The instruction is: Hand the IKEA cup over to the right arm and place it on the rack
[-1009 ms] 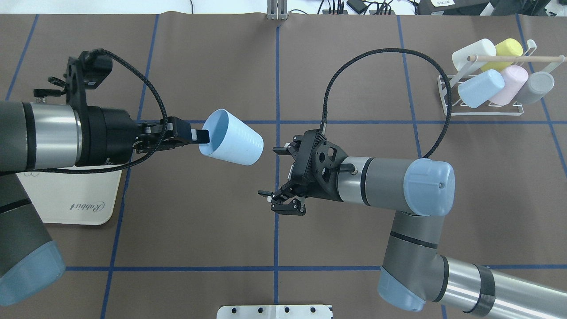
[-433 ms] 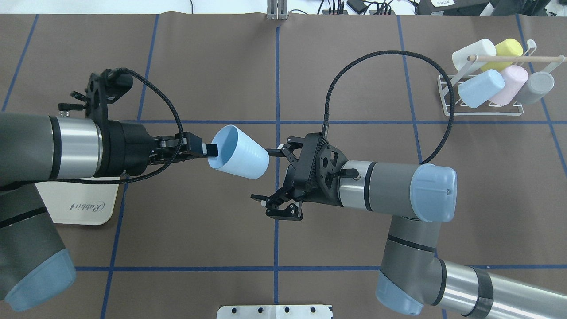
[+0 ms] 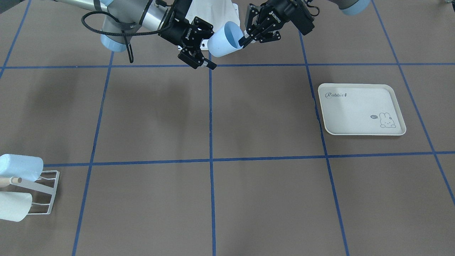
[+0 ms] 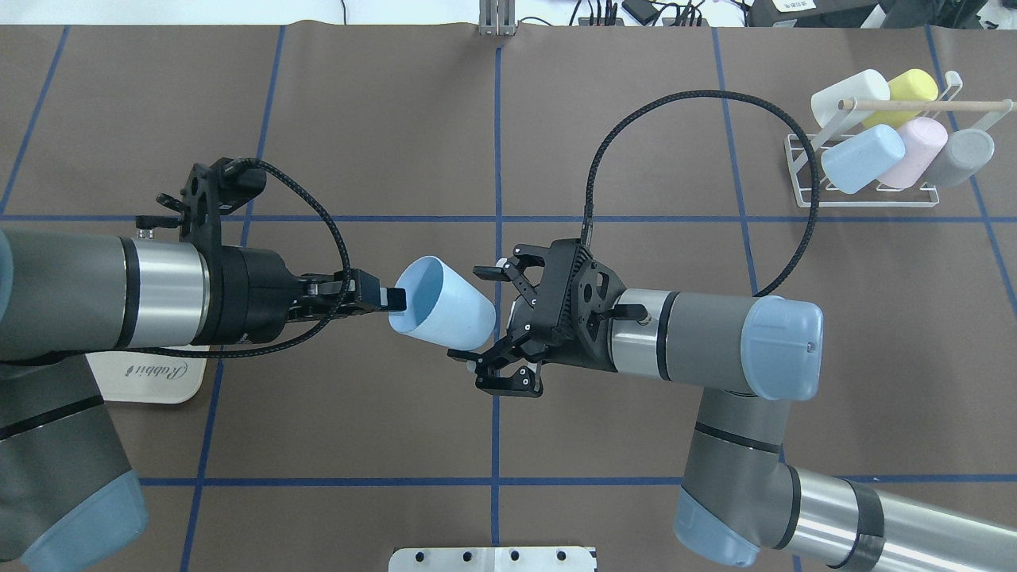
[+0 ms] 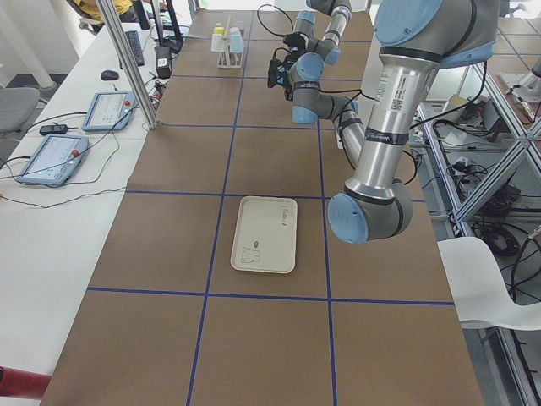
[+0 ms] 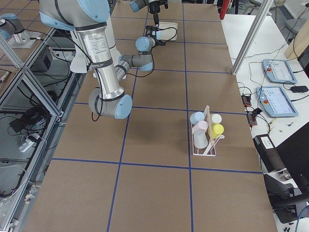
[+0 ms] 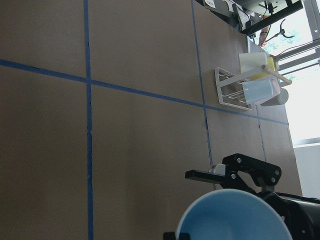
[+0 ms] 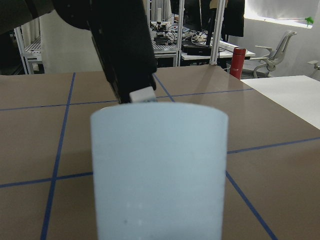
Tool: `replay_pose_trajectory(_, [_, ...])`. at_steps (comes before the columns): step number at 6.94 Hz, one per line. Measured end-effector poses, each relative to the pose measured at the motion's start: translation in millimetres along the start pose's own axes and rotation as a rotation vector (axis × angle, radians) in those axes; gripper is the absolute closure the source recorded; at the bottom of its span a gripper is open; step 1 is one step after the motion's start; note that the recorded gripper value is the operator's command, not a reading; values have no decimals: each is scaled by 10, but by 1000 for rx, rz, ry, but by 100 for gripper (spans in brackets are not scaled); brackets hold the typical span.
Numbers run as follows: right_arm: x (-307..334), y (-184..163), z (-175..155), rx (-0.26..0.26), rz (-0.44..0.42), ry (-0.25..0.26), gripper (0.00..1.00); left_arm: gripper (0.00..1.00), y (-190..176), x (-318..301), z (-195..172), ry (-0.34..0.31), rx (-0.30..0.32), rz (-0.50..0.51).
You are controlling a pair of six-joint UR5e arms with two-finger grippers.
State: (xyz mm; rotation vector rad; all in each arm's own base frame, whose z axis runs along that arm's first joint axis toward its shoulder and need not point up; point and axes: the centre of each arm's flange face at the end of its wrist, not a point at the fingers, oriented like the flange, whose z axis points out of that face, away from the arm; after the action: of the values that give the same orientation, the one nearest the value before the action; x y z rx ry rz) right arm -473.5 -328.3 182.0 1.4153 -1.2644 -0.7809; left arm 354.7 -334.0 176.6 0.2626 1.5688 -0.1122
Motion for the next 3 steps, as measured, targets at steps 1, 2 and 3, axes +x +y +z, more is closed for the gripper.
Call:
replay_pose_trajectory(1, [-2,-8,-4,2,0,-1,2,100,22,-8,33,-3,5,-1])
replay_pose_trajectory(2, [-4,-12,-8,3,1,-2,9,100,33,-11,48,-4,7,-1])
replay_pose_trajectory(3, [-5,-13,-10,4,1,-2,26,100,37,-13,53,-5,8,-1])
